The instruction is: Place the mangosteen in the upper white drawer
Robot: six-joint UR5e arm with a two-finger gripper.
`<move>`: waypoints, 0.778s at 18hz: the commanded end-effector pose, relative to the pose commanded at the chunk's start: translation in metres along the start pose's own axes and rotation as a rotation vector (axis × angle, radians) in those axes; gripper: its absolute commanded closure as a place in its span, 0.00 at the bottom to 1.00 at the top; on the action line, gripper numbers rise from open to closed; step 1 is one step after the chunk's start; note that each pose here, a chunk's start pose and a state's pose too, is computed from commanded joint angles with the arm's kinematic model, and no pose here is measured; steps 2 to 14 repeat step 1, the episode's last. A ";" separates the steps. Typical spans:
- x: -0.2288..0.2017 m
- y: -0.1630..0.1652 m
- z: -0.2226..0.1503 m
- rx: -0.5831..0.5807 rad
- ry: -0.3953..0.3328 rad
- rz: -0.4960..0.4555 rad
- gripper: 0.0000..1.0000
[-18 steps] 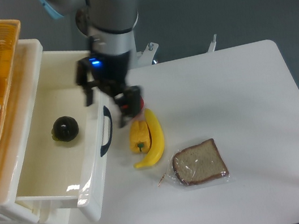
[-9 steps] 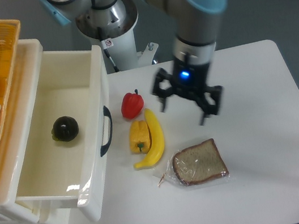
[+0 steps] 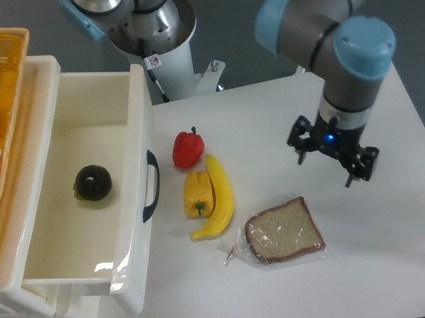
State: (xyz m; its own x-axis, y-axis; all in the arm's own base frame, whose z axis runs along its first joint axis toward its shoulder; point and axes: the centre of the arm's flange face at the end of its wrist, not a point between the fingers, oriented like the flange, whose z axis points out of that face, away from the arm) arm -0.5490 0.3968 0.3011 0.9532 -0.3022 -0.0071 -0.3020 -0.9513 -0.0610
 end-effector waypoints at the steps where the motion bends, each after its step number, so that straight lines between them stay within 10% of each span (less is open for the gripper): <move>1: 0.000 0.000 -0.001 0.000 -0.001 0.000 0.00; 14: 0.000 0.000 -0.001 0.000 -0.001 0.000 0.00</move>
